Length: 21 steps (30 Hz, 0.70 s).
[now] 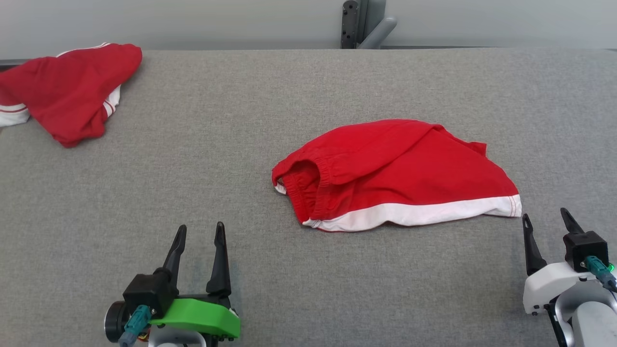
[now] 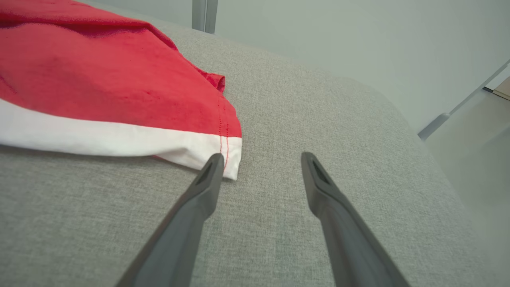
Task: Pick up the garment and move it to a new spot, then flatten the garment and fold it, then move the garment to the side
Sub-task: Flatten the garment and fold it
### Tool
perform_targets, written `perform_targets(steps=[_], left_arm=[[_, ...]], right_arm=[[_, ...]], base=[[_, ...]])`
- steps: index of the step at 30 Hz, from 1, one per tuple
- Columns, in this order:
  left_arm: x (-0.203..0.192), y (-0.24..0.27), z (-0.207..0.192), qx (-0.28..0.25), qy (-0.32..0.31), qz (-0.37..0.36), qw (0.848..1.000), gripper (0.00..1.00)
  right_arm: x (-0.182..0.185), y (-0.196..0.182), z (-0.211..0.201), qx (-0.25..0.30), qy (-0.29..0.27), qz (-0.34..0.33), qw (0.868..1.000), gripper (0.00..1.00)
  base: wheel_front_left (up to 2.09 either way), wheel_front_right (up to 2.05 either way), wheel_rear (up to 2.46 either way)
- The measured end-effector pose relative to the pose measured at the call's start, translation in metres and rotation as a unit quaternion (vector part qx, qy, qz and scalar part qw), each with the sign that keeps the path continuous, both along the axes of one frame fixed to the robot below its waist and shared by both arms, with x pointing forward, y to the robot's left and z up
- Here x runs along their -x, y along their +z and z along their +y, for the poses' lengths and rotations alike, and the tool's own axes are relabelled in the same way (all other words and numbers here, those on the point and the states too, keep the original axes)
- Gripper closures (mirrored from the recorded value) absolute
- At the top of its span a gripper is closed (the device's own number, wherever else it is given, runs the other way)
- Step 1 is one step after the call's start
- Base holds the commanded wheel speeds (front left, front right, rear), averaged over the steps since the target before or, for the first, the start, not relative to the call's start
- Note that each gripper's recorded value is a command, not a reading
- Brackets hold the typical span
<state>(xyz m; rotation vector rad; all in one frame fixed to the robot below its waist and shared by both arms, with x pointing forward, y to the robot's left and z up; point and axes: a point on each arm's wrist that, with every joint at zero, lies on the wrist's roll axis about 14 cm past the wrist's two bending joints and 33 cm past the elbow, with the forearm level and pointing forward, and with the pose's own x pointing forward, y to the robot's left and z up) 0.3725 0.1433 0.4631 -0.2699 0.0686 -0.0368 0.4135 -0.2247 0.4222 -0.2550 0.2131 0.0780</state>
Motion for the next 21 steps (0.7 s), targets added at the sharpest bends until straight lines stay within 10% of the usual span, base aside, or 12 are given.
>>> perform_targets(steps=[21], left_arm=[[0.017,0.022,-0.015,-0.01,-0.033,-0.037,0.999,0.0]], right_arm=[[0.035,0.107,0.02,-0.125,-0.029,-0.178,0.976,0.0]], base=[[0.0,0.0,0.0]])
